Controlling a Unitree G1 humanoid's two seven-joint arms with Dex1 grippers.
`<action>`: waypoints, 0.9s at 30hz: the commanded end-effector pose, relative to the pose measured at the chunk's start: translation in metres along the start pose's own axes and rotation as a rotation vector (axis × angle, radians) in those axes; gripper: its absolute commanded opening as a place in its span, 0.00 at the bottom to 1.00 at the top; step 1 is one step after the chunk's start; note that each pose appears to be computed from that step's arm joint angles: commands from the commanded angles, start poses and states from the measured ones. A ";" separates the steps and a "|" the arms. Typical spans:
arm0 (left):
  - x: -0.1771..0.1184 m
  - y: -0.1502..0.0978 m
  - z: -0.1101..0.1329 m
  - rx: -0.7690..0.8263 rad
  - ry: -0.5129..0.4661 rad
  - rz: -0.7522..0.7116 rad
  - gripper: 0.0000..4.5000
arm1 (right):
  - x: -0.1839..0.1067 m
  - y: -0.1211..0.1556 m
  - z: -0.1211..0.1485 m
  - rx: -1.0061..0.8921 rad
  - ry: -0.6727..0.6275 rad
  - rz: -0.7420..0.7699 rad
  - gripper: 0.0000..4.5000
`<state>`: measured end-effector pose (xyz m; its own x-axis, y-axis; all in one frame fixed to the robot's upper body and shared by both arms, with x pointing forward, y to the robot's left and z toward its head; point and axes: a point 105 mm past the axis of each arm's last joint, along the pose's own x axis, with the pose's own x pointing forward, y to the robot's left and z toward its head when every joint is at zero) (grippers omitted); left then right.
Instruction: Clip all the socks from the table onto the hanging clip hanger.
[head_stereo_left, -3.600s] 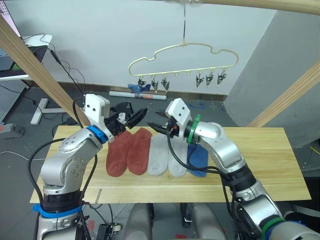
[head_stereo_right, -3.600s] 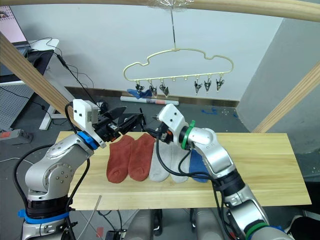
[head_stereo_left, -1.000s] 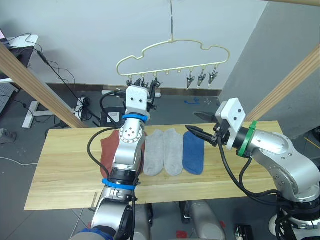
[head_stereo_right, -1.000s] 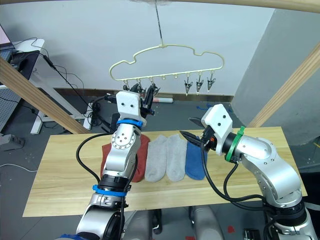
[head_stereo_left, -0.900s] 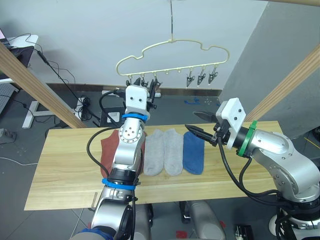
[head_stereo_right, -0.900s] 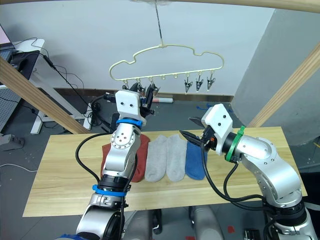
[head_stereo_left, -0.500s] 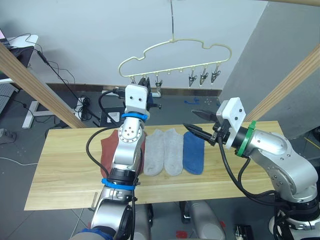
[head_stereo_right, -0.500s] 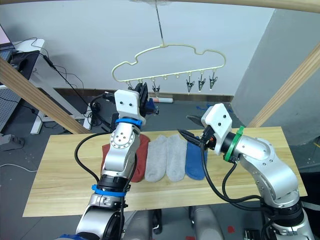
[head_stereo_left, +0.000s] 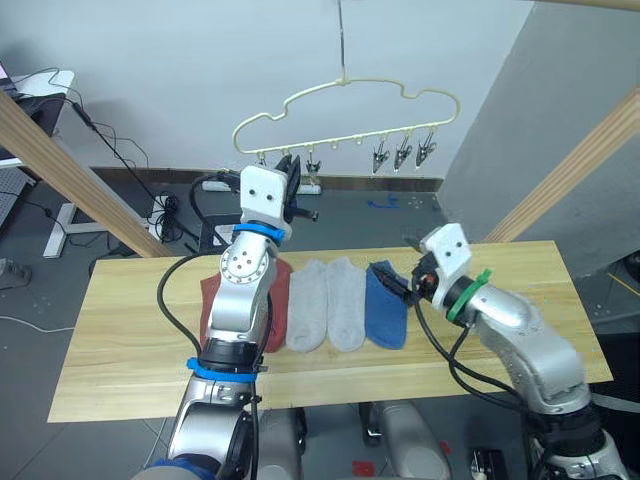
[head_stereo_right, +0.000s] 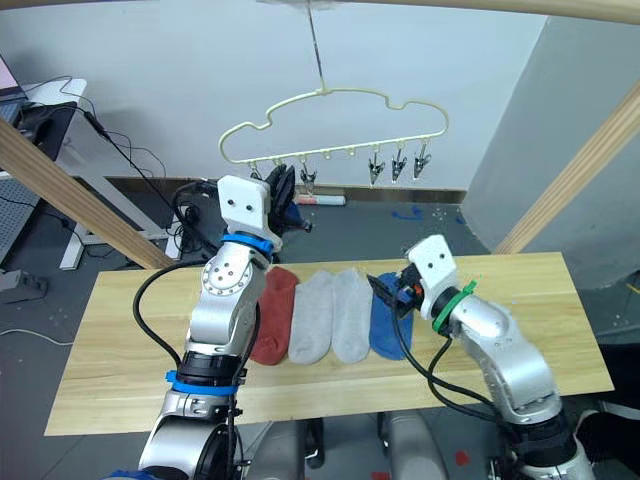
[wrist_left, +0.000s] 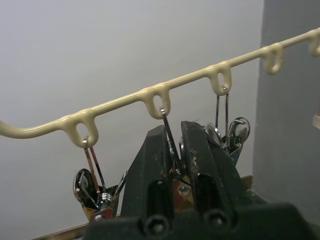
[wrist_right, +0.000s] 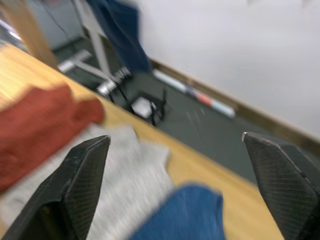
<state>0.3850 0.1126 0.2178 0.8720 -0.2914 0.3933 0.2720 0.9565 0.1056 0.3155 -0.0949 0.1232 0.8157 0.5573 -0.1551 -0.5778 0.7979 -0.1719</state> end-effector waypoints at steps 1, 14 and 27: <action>0.000 -0.003 0.022 -0.053 -0.052 -0.080 0.02 | 0.013 -0.007 -0.036 0.004 0.054 -0.104 1.00; -0.002 -0.004 0.026 -0.091 -0.004 -0.179 0.02 | 0.039 -0.019 -0.109 0.187 0.208 -0.194 0.57; -0.004 -0.002 0.029 -0.174 0.046 -0.244 0.02 | 0.036 -0.009 -0.083 0.041 0.142 -0.104 0.00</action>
<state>0.3775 0.1143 0.2221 0.8226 -0.4983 0.2739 0.5141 0.8576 0.0161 0.3502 -0.1081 0.0244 0.8585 0.3986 -0.3226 -0.4535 0.8838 -0.1148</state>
